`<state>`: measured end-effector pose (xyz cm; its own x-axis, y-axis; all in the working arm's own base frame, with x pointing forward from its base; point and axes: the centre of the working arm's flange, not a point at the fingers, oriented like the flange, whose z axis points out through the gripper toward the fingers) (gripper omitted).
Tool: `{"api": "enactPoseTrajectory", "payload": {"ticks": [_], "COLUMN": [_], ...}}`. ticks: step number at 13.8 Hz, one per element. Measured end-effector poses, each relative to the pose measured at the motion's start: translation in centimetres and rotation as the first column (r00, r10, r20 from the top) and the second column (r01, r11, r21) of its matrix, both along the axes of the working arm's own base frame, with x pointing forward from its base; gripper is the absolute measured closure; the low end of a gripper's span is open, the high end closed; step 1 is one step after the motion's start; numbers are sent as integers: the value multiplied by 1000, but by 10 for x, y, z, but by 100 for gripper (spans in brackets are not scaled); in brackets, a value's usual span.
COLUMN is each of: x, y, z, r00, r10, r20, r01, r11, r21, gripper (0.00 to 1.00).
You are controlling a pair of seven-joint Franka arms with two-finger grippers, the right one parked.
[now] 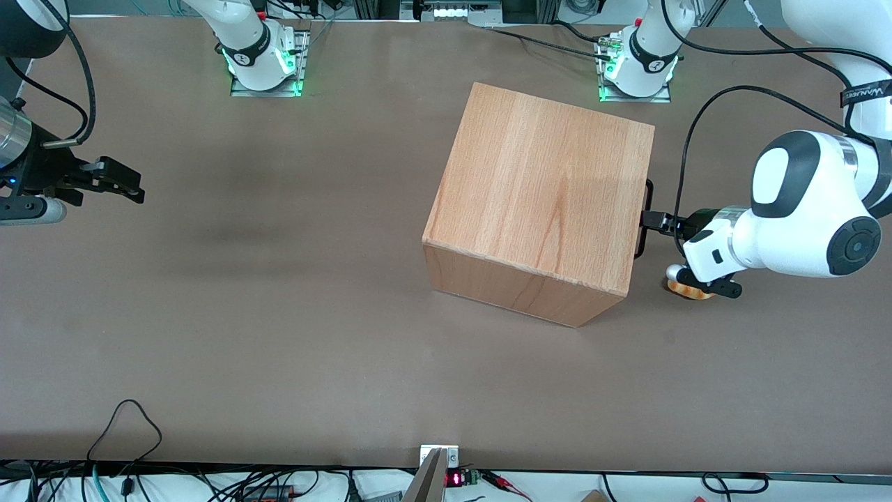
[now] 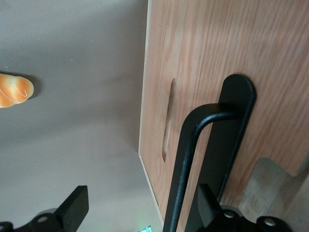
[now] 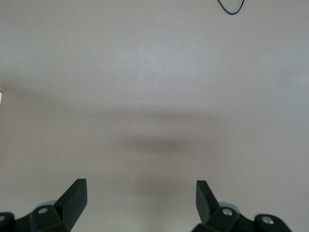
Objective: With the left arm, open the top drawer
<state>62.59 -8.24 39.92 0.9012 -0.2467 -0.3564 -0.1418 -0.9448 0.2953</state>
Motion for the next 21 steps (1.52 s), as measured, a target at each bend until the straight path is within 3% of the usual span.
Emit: {"api": "enactPoseTrajectory", "payload": {"ticks": [11,16,21], "x": [1,5,8], "y": [0,1,1], "z": [-11,-36,-36], "r00": [1000,998,998], "r10": [-3,-2,-4], "r20": [-20,-56,-57], "r01": [3,1,4], "r11": [1000,1000,1000], "r21": [0,-3,-5], "gripper": [0,0,0]}}
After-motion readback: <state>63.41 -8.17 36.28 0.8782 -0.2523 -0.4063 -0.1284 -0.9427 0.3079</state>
